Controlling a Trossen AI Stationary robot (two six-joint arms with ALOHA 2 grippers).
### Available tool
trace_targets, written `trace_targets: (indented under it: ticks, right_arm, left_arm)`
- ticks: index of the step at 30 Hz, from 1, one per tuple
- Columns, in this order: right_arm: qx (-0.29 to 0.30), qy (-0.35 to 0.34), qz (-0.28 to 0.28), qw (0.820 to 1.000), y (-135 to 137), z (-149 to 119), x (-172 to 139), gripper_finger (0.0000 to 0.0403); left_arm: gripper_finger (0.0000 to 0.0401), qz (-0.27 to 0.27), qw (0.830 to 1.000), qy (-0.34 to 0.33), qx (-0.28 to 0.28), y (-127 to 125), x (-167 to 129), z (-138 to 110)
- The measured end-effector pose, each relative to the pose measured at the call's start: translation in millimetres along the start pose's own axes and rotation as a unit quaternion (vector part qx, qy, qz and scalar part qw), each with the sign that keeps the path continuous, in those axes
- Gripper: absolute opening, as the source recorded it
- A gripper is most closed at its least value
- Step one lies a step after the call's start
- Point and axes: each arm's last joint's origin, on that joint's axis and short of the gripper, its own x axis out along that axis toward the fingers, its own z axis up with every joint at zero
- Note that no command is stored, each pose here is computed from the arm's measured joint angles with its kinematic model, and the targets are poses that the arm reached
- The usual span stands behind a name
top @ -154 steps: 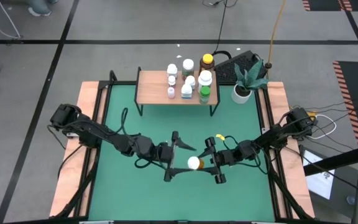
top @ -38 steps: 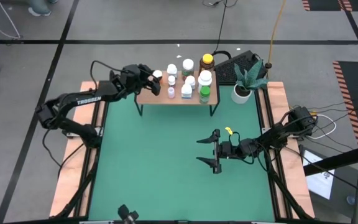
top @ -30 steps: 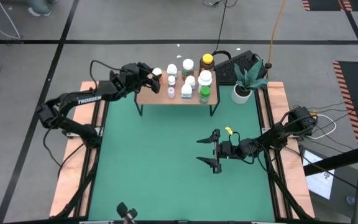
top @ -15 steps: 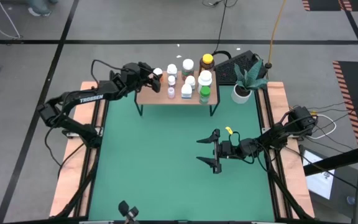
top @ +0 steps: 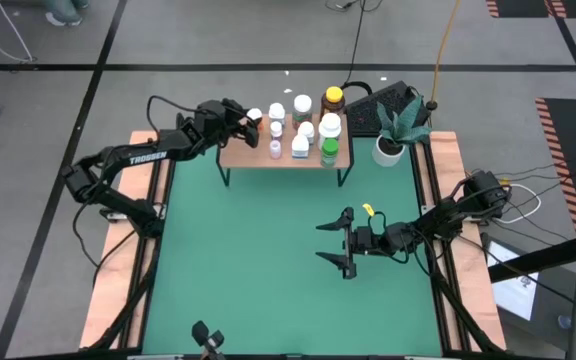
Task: Pick and place medicine bottles onto shelf by color
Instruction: Put the orange pill bottle on the shelf
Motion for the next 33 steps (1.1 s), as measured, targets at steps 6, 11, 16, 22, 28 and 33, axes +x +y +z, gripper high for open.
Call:
trace_targets:
  ticks: [6,11,16,22,28,33]
  right_arm:
    - [0.000,0.000,0.000,1.000,0.0,0.0,0.0,0.0314]
    - [0.000,0.000,0.000,1.000,0.0,0.0,0.0,0.0314]
    - [0.000,0.000,0.000,1.000,0.0,0.0,0.0,0.0314]
    - [0.000,0.000,0.001,1.000,0.0,0.0,0.0,0.0314]
    - [0.000,0.000,0.001,1.000,0.0,0.0,0.0,0.0314]
    - [0.001,-0.003,0.001,1.000,0.0,0.6,0.0,0.0314]
  left_arm:
    - [0.0220,-0.004,1.000,-0.006,0.000,-0.1,0.0,1.1]
    - [0.0226,-0.004,1.000,-0.006,0.003,-0.1,0.0,1.1]
    - [0.0227,-0.004,1.000,-0.006,0.003,-0.1,0.0,1.1]
    - [0.0227,-0.004,1.000,-0.005,0.005,-0.1,0.0,1.1]
    - [0.0228,-0.001,1.000,-0.006,0.006,0.1,0.0,1.1]
    - [0.0229,0.000,1.000,-0.006,0.005,0.2,0.0,1.1]
